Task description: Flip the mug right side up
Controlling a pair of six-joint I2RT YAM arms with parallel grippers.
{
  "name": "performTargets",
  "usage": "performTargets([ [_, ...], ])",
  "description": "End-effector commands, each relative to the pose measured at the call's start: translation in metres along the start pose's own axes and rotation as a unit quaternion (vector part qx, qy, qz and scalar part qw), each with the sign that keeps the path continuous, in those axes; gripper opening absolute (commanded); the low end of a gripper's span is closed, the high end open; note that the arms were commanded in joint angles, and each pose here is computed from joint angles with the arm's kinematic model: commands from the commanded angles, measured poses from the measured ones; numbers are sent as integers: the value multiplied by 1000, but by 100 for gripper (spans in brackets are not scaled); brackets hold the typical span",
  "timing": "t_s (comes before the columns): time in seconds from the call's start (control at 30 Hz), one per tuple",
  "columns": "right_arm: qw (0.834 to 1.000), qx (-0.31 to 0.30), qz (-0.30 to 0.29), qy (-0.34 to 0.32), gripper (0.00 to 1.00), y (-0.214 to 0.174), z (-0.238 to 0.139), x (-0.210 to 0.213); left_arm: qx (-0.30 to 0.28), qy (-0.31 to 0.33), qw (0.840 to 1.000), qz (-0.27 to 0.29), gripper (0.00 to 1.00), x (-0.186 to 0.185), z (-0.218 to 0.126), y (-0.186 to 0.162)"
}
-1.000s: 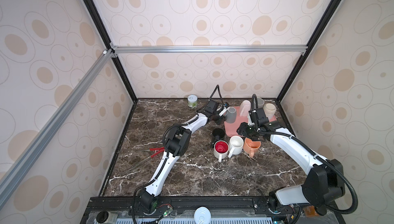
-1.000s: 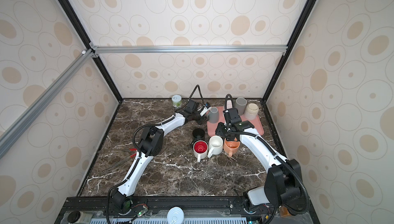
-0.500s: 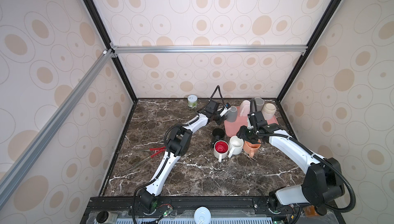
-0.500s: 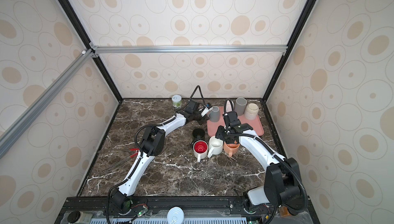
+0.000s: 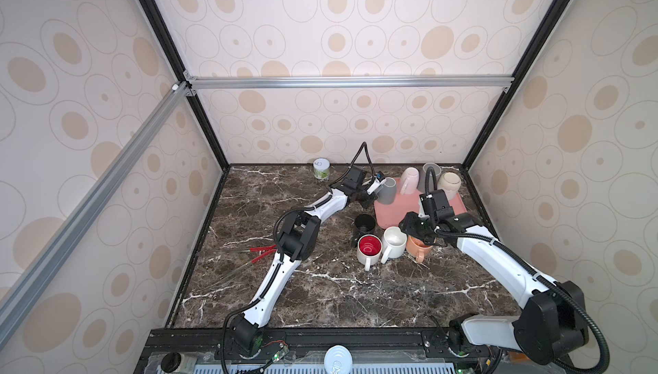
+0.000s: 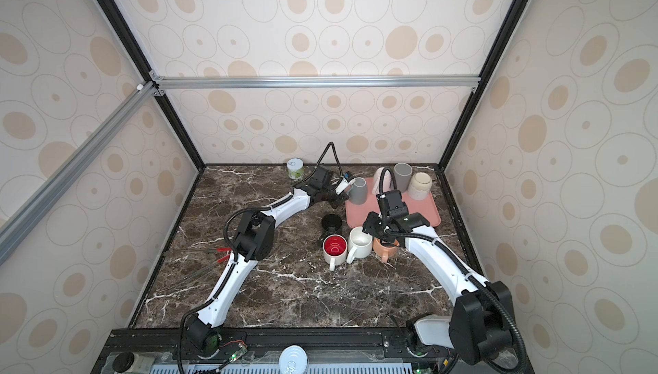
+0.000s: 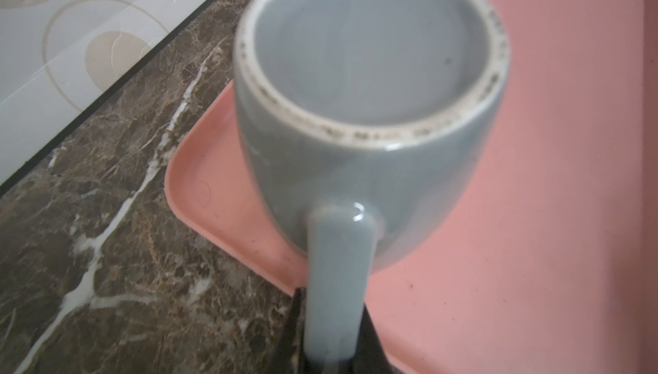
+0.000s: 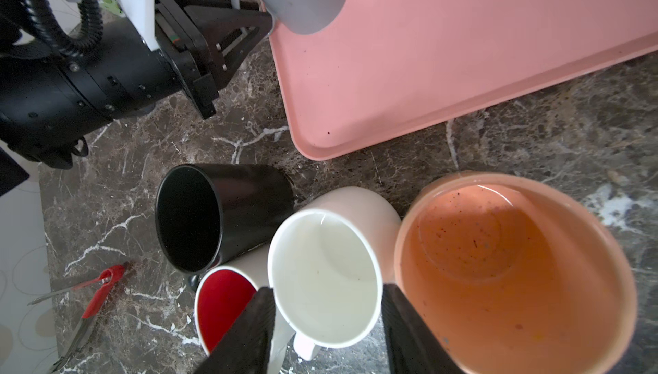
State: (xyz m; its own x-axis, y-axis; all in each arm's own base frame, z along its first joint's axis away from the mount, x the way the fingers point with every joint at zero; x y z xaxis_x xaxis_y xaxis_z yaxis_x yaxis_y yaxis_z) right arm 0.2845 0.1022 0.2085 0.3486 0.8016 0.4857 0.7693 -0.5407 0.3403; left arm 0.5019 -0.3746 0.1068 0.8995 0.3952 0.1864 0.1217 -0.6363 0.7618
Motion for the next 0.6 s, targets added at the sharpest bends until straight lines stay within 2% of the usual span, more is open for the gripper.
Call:
performTargets([
  [0.0, 1000, -23, 8, 8, 52, 1, -10, 1, -65, 24, 997, 40, 0, 10, -52, 61],
  [0.27, 997, -50, 17, 56, 52, 4, -32, 9, -97, 34, 994, 36, 0, 9, -86, 80],
  [0.43, 988, -67, 13, 139, 53, 6, -44, 25, -130, 41, 990, 24, 0, 10, -114, 90],
  [0.57, 977, -77, 15, 197, 54, 7, -51, 35, -181, 32, 983, -7, 0, 15, -145, 92],
])
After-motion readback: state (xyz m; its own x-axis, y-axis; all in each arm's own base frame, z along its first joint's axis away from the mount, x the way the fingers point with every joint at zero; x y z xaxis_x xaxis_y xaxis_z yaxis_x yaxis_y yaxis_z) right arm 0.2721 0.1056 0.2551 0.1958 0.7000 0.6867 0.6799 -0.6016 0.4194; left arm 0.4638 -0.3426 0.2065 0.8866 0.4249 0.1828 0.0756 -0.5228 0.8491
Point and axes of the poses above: each gripper's point midway between its finger pads, its own z axis out along the fingers, its own x axis along the line the jaws close on, y = z × x, the point moved 7 cm from there along -z, back along the fingers, and after that the axes turned 10 degrees about z, right-handed, at the moved point
